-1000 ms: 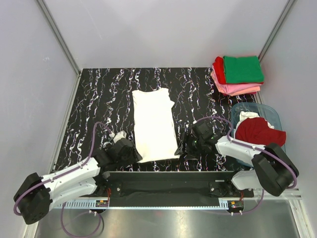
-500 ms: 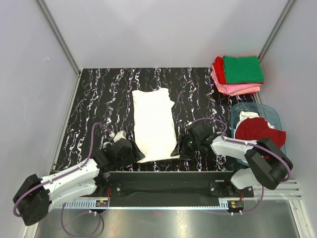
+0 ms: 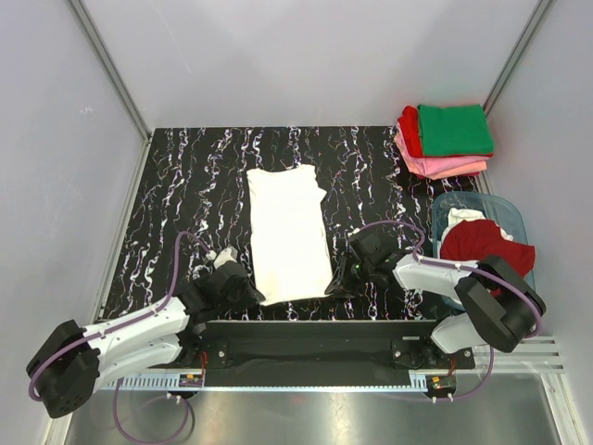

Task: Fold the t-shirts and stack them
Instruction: Fold the tshirt

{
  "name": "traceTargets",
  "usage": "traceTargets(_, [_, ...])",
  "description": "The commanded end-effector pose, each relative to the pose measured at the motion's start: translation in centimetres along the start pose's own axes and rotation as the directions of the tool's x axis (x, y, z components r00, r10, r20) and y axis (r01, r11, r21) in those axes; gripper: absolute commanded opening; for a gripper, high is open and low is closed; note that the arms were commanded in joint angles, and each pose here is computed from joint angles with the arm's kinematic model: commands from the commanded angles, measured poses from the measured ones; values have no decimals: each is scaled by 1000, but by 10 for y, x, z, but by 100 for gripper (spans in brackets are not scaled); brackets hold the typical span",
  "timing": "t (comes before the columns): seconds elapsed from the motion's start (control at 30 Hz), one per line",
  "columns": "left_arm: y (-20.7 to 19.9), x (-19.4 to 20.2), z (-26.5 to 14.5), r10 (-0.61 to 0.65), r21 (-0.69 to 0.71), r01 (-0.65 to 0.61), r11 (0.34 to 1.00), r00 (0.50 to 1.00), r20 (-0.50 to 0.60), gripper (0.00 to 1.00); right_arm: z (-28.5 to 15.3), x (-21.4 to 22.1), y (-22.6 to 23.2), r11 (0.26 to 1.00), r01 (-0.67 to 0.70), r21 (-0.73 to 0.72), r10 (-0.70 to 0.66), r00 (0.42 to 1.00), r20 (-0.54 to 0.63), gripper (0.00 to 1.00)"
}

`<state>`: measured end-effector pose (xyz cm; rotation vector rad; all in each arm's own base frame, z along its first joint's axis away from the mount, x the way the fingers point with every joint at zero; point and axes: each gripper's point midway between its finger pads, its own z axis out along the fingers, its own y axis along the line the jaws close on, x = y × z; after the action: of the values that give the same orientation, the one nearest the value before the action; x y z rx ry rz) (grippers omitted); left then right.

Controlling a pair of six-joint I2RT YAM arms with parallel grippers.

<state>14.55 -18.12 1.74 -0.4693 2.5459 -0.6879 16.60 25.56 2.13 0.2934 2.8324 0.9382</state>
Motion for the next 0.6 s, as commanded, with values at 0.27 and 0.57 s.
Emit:
traceTargets(0.27, [28, 15, -2, 51, -91, -56, 994, 997, -62, 0, -3, -4, 1, 1000, 13, -5, -13, 999, 40, 0])
traceTargets(0.57, [23, 30, -32, 58, -31, -61, 998, 994, -95, 0, -23, 30, 8, 1000, 26, -18, -25, 1000, 13, 0])
